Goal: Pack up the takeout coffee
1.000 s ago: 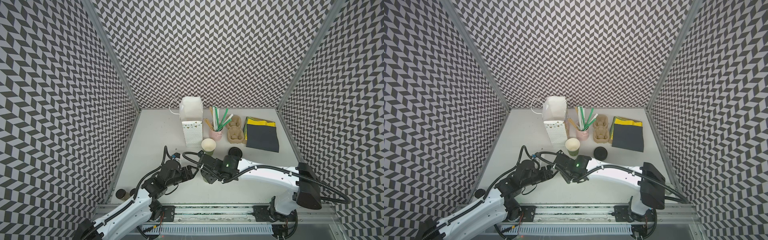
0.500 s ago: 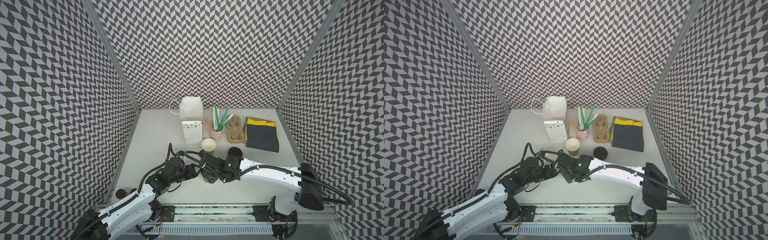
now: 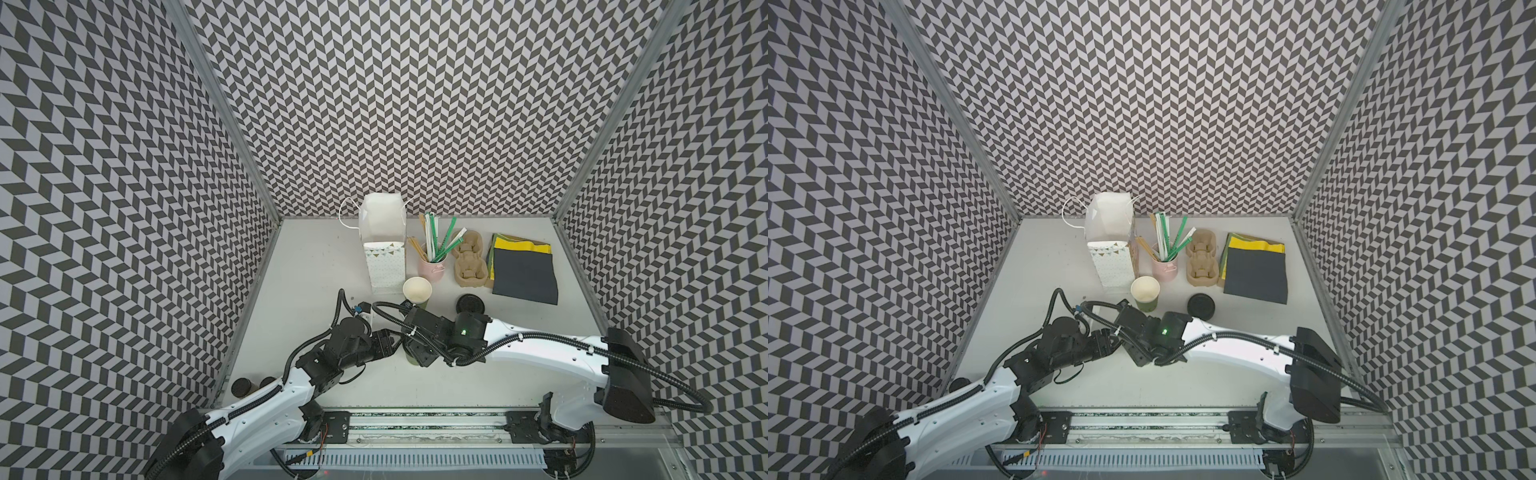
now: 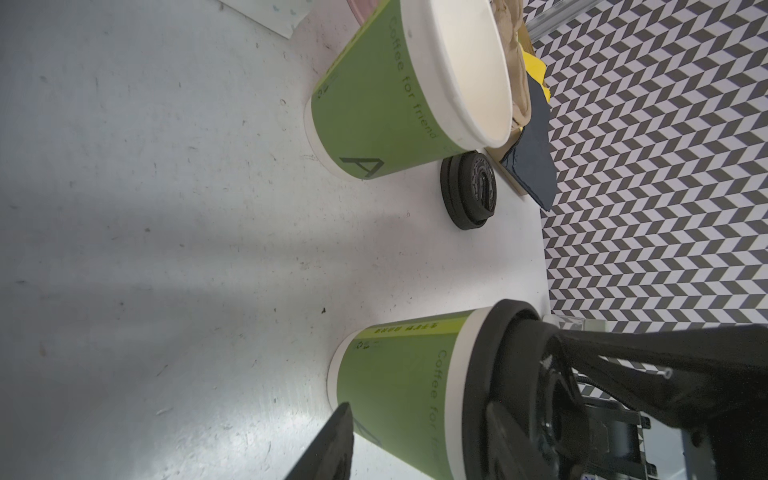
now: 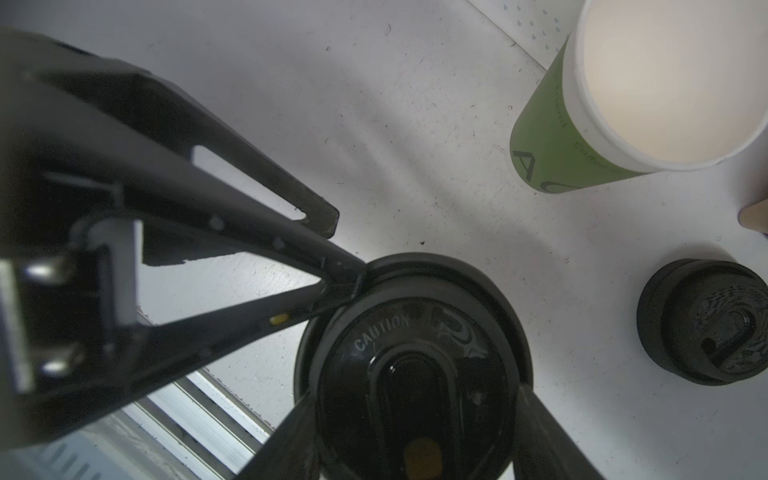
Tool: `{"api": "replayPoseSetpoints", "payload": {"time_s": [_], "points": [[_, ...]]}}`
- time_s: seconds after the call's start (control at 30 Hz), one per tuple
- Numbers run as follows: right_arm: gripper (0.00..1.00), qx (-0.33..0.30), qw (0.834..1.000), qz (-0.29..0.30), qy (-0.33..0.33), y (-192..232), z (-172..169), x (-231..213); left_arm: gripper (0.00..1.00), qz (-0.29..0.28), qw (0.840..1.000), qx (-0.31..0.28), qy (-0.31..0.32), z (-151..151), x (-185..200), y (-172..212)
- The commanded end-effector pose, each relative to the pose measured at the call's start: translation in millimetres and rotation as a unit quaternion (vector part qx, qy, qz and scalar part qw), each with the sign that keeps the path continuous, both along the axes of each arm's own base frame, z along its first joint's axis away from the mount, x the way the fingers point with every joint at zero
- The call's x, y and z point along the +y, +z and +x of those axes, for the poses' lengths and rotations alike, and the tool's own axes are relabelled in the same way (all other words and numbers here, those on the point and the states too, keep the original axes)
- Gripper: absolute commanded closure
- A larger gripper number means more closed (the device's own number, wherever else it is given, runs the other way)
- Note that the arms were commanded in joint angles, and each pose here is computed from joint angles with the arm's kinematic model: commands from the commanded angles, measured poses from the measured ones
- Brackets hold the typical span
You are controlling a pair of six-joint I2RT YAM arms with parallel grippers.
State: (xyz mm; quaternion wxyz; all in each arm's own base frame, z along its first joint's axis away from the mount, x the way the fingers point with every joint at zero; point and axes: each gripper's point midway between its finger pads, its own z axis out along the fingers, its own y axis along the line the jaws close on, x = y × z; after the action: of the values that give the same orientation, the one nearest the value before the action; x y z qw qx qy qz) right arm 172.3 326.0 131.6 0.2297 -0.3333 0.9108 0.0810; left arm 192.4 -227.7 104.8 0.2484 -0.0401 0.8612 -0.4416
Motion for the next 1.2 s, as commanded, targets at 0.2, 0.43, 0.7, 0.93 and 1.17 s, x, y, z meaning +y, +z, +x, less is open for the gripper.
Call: {"api": "replayPoseSetpoints", "payload": {"time_s": [0.2,0.43,0.7,0.93,1.17], "points": [[0.59,0.141,0.988,-0.054,0.039,-66.1,-58.8,-15.7,0.52,0.091,0.992,0.091,0.009,-45.3,39.7,-83.6],[0.59,0.151,0.986,-0.056,0.037,-79.1,-64.9,-22.5,0.53,0.103,0.988,0.116,-0.001,-66.0,40.5,-109.2],[0.59,0.159,0.985,-0.057,0.035,-87.1,-69.2,-28.0,0.57,0.120,0.985,0.122,-0.002,-72.5,43.1,-118.5],[0.60,0.173,0.983,-0.051,0.035,-95.7,-74.7,-28.8,0.60,0.153,0.980,0.130,0.006,-78.1,57.2,-131.6],[0.60,0.175,0.983,-0.051,0.033,-101.4,-76.5,-32.1,0.51,0.159,0.978,0.133,0.000,-82.1,56.0,-135.6]]}}
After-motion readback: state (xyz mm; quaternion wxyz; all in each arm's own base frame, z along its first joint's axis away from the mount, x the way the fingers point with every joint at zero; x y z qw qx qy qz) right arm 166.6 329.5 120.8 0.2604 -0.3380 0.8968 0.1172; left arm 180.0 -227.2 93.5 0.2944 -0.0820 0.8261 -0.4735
